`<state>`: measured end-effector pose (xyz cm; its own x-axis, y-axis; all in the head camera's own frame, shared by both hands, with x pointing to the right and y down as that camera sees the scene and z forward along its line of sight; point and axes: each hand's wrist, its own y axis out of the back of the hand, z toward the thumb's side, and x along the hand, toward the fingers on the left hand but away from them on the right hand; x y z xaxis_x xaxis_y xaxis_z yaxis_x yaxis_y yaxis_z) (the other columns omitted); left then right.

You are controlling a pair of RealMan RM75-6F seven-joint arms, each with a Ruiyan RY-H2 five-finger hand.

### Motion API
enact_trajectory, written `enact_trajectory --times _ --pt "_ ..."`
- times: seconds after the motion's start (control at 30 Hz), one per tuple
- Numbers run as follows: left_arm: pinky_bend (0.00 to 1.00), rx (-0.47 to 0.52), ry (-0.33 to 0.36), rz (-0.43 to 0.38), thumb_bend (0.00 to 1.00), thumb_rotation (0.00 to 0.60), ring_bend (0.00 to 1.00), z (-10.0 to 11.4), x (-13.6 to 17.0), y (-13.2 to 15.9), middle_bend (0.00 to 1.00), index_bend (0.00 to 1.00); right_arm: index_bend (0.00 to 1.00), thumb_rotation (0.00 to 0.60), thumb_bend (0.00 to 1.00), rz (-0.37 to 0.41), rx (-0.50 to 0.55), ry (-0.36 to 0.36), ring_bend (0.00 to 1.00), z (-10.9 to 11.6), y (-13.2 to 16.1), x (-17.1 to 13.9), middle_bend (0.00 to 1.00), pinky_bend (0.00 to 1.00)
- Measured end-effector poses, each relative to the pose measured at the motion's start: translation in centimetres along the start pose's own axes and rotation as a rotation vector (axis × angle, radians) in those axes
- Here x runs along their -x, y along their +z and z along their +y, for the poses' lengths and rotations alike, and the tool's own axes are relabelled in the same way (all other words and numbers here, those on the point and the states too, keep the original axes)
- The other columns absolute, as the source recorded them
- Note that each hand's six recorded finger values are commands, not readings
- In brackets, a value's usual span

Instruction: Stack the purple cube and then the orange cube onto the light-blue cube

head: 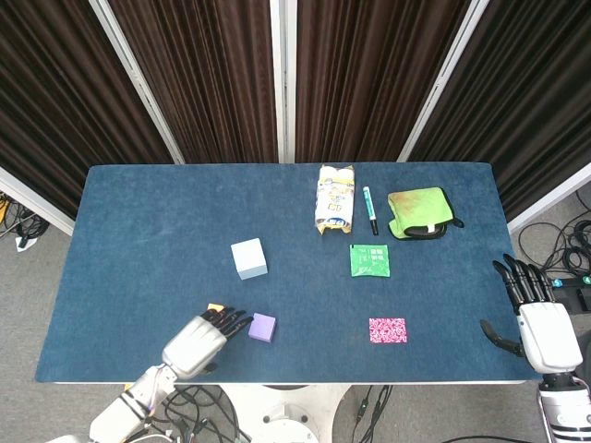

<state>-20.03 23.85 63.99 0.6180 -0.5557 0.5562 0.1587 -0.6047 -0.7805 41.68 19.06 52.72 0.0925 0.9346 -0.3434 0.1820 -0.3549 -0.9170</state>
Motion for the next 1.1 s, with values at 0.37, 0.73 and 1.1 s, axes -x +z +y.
enact_trajectory --times 0.37,0.73,1.1 --pt "0.32 -0.001 -0.04 -0.032 0.18 0.6 0.18 -1.3 -3.7 0.8 0.27 0.18 0.0 0.6 0.18 -0.009 -0.001 -0.002 0.0 -0.1 -0.2 0.1 0.0 0.0" --pt "0.34 0.039 -0.039 -0.066 0.19 0.6 0.21 -1.2 -6.5 2.4 0.31 0.22 0.0 0.6 0.18 -0.017 0.013 0.0 0.0 0.0 -0.6 0.1 0.0 0.0" --pt "0.35 0.02 -0.071 -0.053 0.22 0.6 0.22 -1.9 -8.1 1.9 0.35 0.23 0.0 0.6 0.18 -0.021 0.021 0.001 0.0 0.2 -0.6 0.3 0.0 0.0"
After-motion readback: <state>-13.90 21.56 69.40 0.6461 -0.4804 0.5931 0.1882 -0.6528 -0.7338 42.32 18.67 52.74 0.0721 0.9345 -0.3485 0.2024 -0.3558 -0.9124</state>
